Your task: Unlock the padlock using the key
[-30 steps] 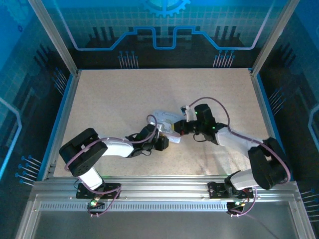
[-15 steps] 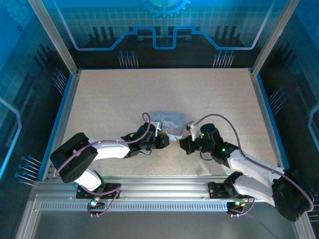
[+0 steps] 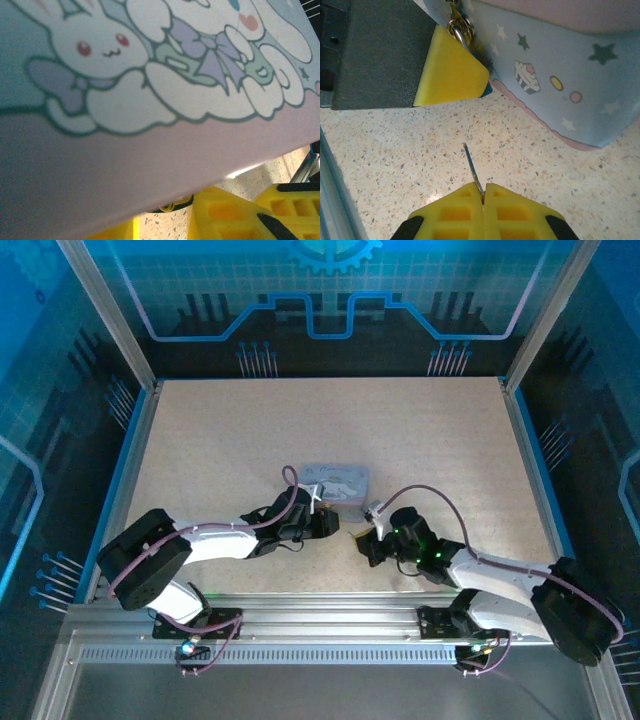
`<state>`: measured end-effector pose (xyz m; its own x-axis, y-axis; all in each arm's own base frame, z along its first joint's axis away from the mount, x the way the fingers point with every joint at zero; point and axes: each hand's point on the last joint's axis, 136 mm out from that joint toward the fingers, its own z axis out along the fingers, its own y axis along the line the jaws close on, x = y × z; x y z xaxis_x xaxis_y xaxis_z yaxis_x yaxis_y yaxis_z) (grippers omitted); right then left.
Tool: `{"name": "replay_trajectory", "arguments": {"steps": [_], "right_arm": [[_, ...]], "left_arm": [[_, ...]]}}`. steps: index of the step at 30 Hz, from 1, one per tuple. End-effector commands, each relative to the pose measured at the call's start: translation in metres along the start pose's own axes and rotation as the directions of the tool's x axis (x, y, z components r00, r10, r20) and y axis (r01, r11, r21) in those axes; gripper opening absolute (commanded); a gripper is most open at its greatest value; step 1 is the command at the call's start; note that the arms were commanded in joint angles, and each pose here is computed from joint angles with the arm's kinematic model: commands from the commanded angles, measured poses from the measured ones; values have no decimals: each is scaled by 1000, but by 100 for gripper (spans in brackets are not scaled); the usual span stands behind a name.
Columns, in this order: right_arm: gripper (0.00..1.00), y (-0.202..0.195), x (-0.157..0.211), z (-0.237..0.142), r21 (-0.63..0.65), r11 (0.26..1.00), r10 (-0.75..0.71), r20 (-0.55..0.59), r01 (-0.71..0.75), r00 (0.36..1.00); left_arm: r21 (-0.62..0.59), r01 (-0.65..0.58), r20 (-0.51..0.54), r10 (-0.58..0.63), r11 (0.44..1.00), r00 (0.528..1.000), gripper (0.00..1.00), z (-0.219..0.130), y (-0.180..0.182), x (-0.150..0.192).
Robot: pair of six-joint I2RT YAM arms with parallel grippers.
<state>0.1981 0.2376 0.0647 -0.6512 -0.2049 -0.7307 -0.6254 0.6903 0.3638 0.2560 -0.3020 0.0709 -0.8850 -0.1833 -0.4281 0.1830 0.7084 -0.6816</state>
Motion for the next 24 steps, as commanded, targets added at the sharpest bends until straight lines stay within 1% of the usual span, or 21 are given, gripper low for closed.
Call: {"name": "replay_trajectory", "arguments": {"steps": [1, 7, 17, 24], "right_arm": [[5, 4, -9, 7, 1, 998, -61, 61, 61, 996], [5, -1, -10, 19, 34, 996, -79, 71, 76, 994], [5, -2, -17, 21, 44, 992, -121, 94, 118, 988], [5, -4, -15, 24, 51, 991, -128, 80, 124, 989]], "left_arm": [[73, 1, 28, -3, 997, 1000, 24, -9, -23, -8], [74, 9, 35, -12, 997, 999, 25, -13, -26, -9], [63, 9, 22, -11, 998, 1000, 25, -14, -27, -6], [60, 9, 21, -11, 998, 1000, 25, -15, -26, -6]]}}
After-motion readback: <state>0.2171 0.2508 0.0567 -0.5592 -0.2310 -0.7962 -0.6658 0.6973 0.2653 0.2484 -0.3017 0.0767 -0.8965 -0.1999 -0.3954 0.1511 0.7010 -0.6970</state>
